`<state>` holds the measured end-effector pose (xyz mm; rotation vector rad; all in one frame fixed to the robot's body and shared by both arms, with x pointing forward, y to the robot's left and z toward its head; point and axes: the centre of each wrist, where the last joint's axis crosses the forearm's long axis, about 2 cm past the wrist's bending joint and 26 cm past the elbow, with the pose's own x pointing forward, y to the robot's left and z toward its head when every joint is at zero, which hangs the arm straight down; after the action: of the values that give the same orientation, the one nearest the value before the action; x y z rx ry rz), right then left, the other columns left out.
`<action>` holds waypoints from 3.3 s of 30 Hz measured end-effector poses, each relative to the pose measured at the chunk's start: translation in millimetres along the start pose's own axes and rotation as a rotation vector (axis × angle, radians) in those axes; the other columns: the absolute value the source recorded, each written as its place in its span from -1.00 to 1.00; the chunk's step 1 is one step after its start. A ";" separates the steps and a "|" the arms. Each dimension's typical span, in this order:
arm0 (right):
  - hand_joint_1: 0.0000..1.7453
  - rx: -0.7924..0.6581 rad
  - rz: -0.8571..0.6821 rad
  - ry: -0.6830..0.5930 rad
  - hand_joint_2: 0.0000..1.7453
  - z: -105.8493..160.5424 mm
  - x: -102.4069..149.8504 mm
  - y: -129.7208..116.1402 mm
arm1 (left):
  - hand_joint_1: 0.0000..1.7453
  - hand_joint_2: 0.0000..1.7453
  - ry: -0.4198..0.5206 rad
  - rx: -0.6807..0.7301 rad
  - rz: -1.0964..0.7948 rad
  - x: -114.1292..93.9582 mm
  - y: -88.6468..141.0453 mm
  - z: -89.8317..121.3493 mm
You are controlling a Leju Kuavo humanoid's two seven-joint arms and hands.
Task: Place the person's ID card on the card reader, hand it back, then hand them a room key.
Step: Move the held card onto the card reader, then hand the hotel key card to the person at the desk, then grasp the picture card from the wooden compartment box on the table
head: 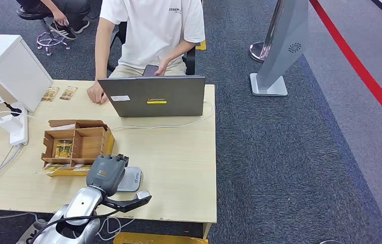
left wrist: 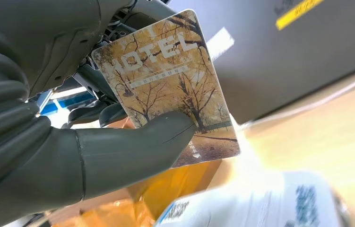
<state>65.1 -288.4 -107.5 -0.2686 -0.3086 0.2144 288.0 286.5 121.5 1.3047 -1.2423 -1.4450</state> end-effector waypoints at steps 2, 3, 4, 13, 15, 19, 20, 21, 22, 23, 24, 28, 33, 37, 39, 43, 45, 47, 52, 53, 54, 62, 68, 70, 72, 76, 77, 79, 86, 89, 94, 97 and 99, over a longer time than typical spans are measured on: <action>-1.00 0.000 0.003 0.000 -1.00 0.0 0.1 0.0 | 1.00 1.00 0.007 -0.012 -0.001 -0.6 -2.2 -0.4; -1.00 0.000 0.003 0.000 -1.00 0.0 0.1 0.0 | 1.00 1.00 0.008 -0.014 -0.002 -0.7 -2.7 -0.5; -1.00 0.000 0.003 0.000 -1.00 0.0 0.1 0.0 | 1.00 1.00 0.008 -0.014 -0.002 -0.7 -2.7 -0.5; -1.00 0.013 0.032 0.001 -1.00 -0.1 0.5 -0.1 | 1.00 1.00 0.019 -0.205 -0.008 -5.9 -23.1 -14.0; -1.00 0.014 0.032 0.001 -1.00 -0.2 0.5 -0.1 | 1.00 1.00 0.019 -0.213 -0.008 -6.6 -24.2 -15.7; -1.00 0.014 0.032 0.002 -1.00 -0.2 0.4 -0.2 | 1.00 1.00 0.017 -0.215 -0.006 -7.0 -24.5 -18.0; -1.00 0.014 0.031 0.002 -1.00 -0.2 0.4 -0.2 | 1.00 1.00 0.015 -0.215 -0.005 -6.9 -24.5 -18.3; -1.00 0.013 0.030 0.003 -1.00 -0.2 0.2 -0.3 | 1.00 1.00 0.012 -0.214 -0.003 -6.7 -24.4 -18.4; -1.00 0.012 0.027 0.004 -1.00 -0.2 0.1 -0.3 | 1.00 1.00 0.009 -0.212 -0.002 -6.4 -24.3 -18.5; -1.00 0.011 0.024 0.005 -1.00 -0.2 -0.1 -0.4 | 1.00 1.00 0.006 -0.209 -0.001 -6.2 -24.0 -18.6; -1.00 0.011 0.022 0.006 -1.00 -0.1 -0.3 -0.4 | 1.00 1.00 0.004 -0.197 0.001 -5.6 -23.3 -18.8; -1.00 0.012 0.023 0.006 -1.00 0.1 -0.8 0.1 | 1.00 1.00 -0.002 -0.047 0.028 2.3 -14.0 -18.1; -1.00 0.024 0.055 -0.013 -1.00 1.3 0.8 5.0 | 1.00 1.00 0.079 0.246 0.065 10.4 31.3 -25.8; -1.00 0.040 0.086 -0.026 -1.00 1.9 4.2 8.6 | 1.00 1.00 0.151 0.435 0.056 -1.1 82.0 -43.9; -1.00 0.045 0.097 -0.033 -1.00 1.6 7.5 9.1 | 1.00 1.00 0.163 0.508 0.037 -11.2 105.5 -54.5; -1.00 0.058 0.109 -0.042 -1.00 1.4 12.6 10.3 | 1.00 1.00 0.163 0.617 -0.002 -28.0 142.6 -70.5; -1.00 0.059 0.114 -0.045 -1.00 1.5 13.6 10.9 | 1.00 1.00 0.168 0.649 -0.016 -34.1 155.8 -75.8; -1.00 0.061 0.118 -0.046 -1.00 1.5 14.1 11.2 | 1.00 1.00 0.179 0.667 -0.025 -38.6 164.1 -79.0; -1.00 0.063 0.128 -0.046 -1.00 1.4 15.5 11.3 | 1.00 1.00 0.298 0.631 -0.059 -57.8 187.3 -94.8; -1.00 0.063 0.127 -0.045 -1.00 1.3 16.0 11.2 | 1.00 1.00 0.324 0.609 -0.071 -62.8 193.7 -102.3; -1.00 0.062 0.126 -0.043 -1.00 1.2 16.6 11.1 | 1.00 1.00 0.345 0.587 -0.083 -67.1 200.3 -110.7; -1.00 0.065 0.125 -0.036 -1.00 1.6 18.1 12.8 | 0.50 1.00 0.374 0.514 -0.104 -64.0 229.7 -146.3; -1.00 0.066 0.122 -0.040 -1.00 1.6 19.7 13.4 | -1.00 1.00 0.318 0.503 -0.070 -37.8 242.3 -156.9; -1.00 0.067 0.122 -0.041 -1.00 1.7 20.0 13.7 | -1.00 1.00 0.299 0.508 -0.059 -30.6 244.8 -158.0; -1.00 0.067 0.121 -0.041 -1.00 1.8 19.8 14.0 | -1.00 1.00 0.285 0.510 -0.052 -25.3 245.9 -158.6; -1.00 0.067 0.121 -0.040 -1.00 1.8 19.6 14.0 | -1.00 1.00 0.271 0.513 -0.046 -20.6 246.8 -158.8; -1.00 0.067 0.120 -0.040 -1.00 1.8 19.5 14.0 | -1.00 1.00 0.267 0.515 -0.045 -19.9 246.9 -158.8; -1.00 0.066 0.118 -0.036 -1.00 1.9 19.0 14.0 | -1.00 1.00 0.256 0.519 -0.044 -17.8 246.9 -158.8; -1.00 0.066 0.105 -0.028 -1.00 2.4 16.0 14.8 | -1.00 1.00 0.156 0.523 -0.031 -2.0 239.5 -152.2; -1.00 0.064 0.083 -0.018 -1.00 2.9 13.4 15.6 | -1.00 1.00 0.036 0.547 -0.010 14.6 227.9 -135.6; -1.00 0.065 0.049 -0.002 -1.00 4.2 8.5 18.2 | -1.00 1.00 -0.103 0.628 0.030 34.4 200.2 -95.9; -1.00 0.058 0.031 0.002 -1.00 4.9 7.0 19.6 | -1.00 1.00 -0.150 0.715 0.040 34.8 166.3 -57.6; -1.00 0.054 0.018 0.011 -1.00 5.6 3.7 20.5 | -1.00 1.00 -0.183 0.754 0.048 34.1 135.4 -23.7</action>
<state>63.3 -266.8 -107.3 -0.2192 -0.2892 0.2390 300.5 224.3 248.1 1.6181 -2.0465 -1.1049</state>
